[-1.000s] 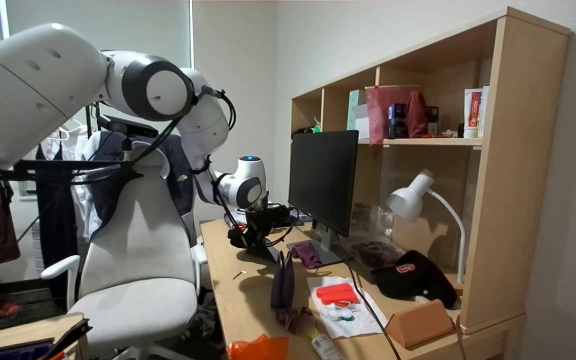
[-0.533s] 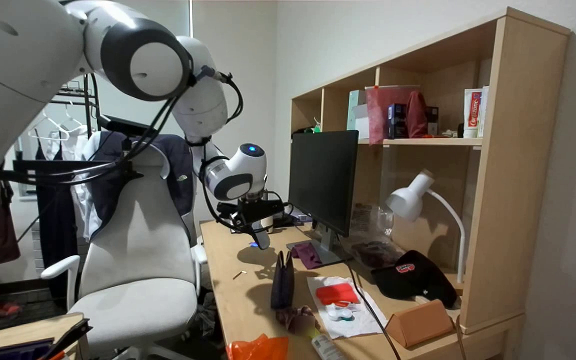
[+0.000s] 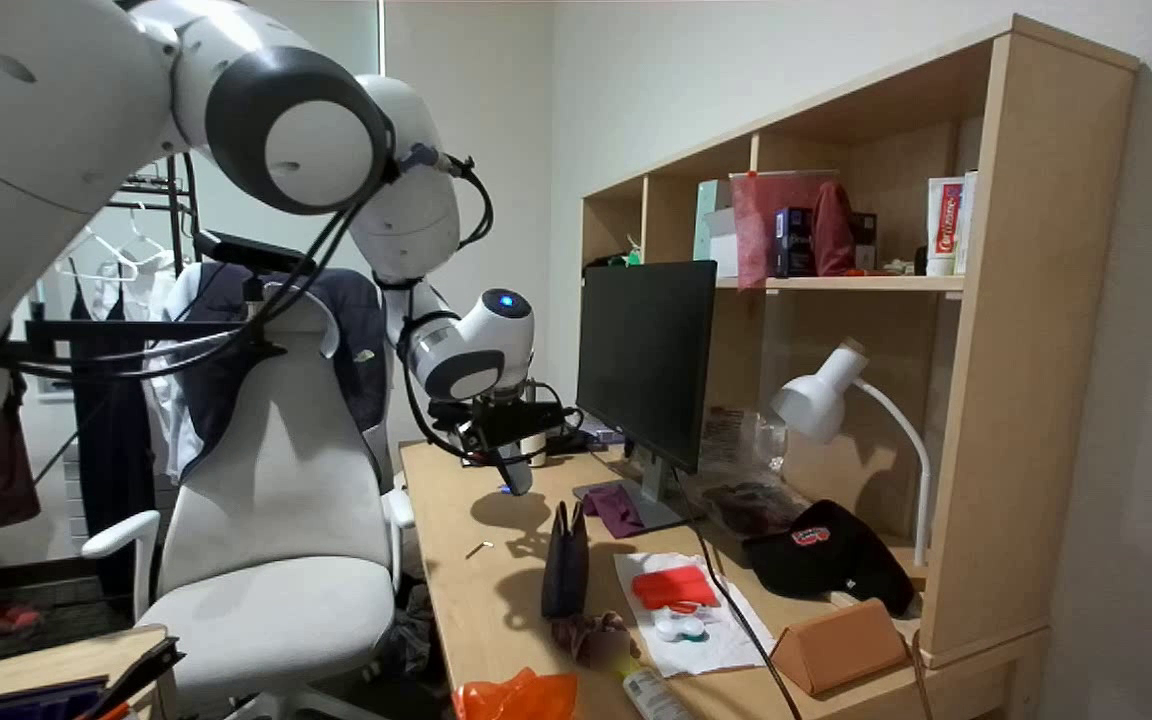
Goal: Place the black hat on the other black hat
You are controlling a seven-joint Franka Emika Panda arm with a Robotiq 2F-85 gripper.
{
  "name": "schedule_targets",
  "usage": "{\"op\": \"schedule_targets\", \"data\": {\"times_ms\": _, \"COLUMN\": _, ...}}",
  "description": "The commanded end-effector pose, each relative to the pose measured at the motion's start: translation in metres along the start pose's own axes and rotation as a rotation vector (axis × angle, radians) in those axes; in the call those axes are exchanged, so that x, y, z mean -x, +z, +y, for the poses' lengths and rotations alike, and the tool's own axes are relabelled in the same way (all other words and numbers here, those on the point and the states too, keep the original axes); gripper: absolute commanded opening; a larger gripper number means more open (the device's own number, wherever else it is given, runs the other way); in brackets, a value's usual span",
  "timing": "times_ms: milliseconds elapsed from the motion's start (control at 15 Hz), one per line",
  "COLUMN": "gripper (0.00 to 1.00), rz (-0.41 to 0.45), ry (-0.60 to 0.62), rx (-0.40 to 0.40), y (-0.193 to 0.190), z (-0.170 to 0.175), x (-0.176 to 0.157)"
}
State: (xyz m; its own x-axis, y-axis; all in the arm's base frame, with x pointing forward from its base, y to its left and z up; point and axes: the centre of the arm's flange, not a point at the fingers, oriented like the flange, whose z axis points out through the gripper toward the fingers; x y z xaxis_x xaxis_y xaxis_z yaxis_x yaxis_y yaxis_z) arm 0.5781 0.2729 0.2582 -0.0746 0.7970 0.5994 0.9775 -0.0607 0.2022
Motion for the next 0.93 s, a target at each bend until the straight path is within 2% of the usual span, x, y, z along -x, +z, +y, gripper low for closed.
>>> {"op": "schedule_targets", "data": {"times_ms": 0, "gripper": 0.09, "rz": 0.167, "ry": 0.076, "rx": 0.007, "y": -0.037, "z": 0.007, "x": 0.009}}
{"op": "schedule_targets", "data": {"times_ms": 267, "gripper": 0.09, "rz": 0.108, "ry": 0.279, "rx": 0.175, "y": -0.102, "z": 0.000, "x": 0.041}}
{"op": "schedule_targets", "data": {"times_ms": 467, "gripper": 0.09, "rz": 0.053, "ry": 0.402, "rx": 0.284, "y": -0.137, "z": -0.029, "x": 0.067}}
{"op": "schedule_targets", "data": {"times_ms": 667, "gripper": 0.09, "rz": 0.010, "ry": 0.535, "rx": 0.384, "y": -0.159, "z": -0.054, "x": 0.081}}
{"op": "schedule_targets", "data": {"times_ms": 800, "gripper": 0.09, "rz": -0.028, "ry": 0.583, "rx": 0.473, "y": -0.162, "z": -0.063, "x": 0.081}}
{"op": "schedule_targets", "data": {"times_ms": 867, "gripper": 0.10, "rz": 0.034, "ry": 0.548, "rx": 0.397, "y": -0.142, "z": -0.039, "x": 0.094}}
